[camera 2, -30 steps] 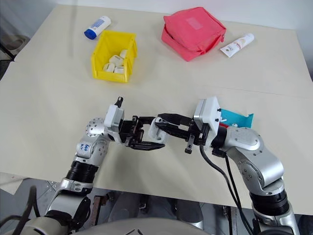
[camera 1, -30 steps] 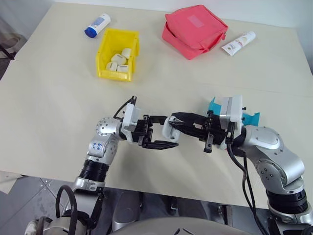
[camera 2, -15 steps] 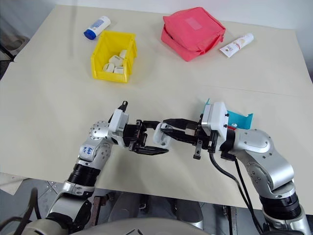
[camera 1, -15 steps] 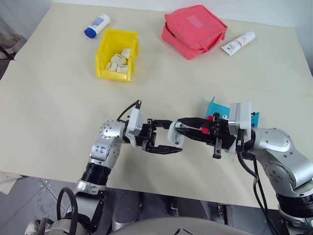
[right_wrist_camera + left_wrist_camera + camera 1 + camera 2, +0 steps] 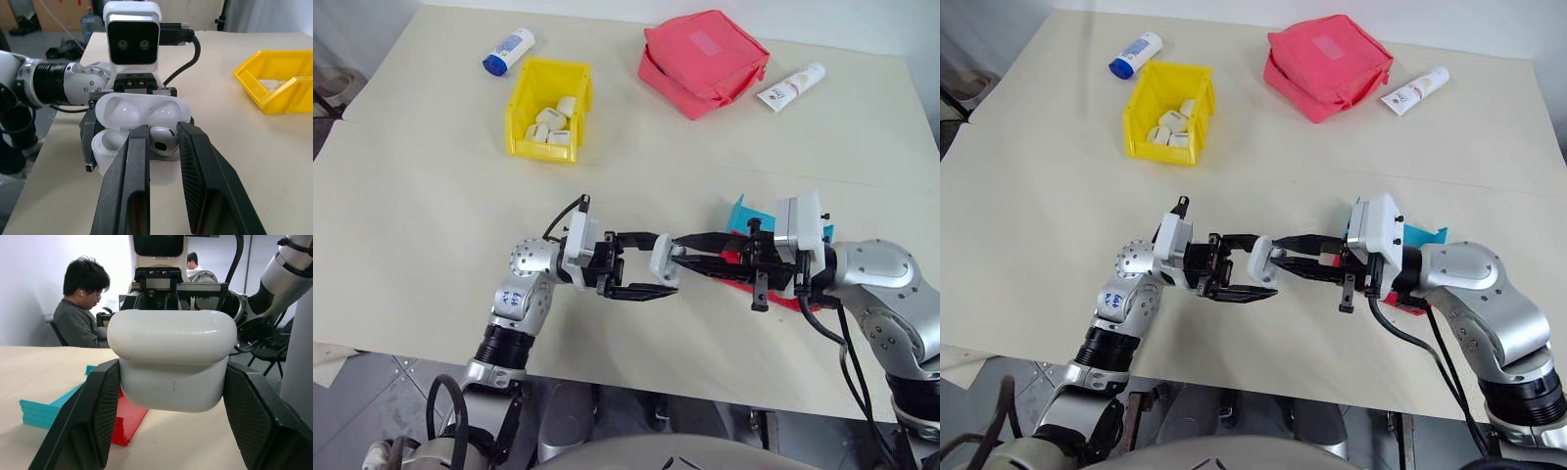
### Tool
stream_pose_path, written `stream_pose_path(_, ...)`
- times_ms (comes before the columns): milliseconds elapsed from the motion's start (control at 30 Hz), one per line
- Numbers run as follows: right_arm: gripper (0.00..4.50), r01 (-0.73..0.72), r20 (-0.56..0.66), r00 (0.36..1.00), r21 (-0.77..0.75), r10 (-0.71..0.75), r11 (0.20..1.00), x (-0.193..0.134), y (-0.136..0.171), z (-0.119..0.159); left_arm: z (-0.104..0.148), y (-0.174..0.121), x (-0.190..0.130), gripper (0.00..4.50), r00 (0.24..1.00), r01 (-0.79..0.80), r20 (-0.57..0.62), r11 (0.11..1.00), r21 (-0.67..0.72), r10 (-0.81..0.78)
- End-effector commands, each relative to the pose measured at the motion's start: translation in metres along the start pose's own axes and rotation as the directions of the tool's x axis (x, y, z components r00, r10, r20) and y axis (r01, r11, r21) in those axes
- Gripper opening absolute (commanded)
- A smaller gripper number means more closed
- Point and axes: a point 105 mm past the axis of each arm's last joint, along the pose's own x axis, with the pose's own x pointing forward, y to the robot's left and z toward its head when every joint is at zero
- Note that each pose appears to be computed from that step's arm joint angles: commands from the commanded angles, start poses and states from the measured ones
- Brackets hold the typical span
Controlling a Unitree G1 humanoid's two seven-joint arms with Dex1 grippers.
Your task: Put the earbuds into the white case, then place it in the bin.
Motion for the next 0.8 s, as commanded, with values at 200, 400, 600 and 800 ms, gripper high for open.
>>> stream_pose_path(200, 0.47, 0.017, -0.107, 0.994, 0.044, -0.012, 0.999, -0.002, -0.013, -0.016, 0.034, 0.010, -0.002, 2.79, 0.996, -0.010, 0.086, 0.987, 0.162, -0.004)
stream_pose_path(400, 0.82, -0.015, -0.125, 0.992, 0.002, 0.015, 1.000, 0.007, -0.018, -0.010, 0.033, 0.013, -0.002, 2.79, 0.997, 0.000, 0.077, 0.985, 0.174, -0.014)
stream_pose_path(600, 2.72, -0.010, -0.118, 0.993, -0.049, 0.004, 0.999, 0.011, -0.025, 0.001, 0.029, 0.015, -0.004, 2.79, 0.999, 0.004, 0.052, 0.983, 0.181, -0.014)
stream_pose_path(800, 2.72, 0.006, -0.099, 0.995, -0.097, -0.016, 0.995, 0.009, -0.031, 0.018, 0.021, 0.013, -0.008, 2.79, 1.000, 0.012, 0.023, 0.988, 0.155, -0.016)
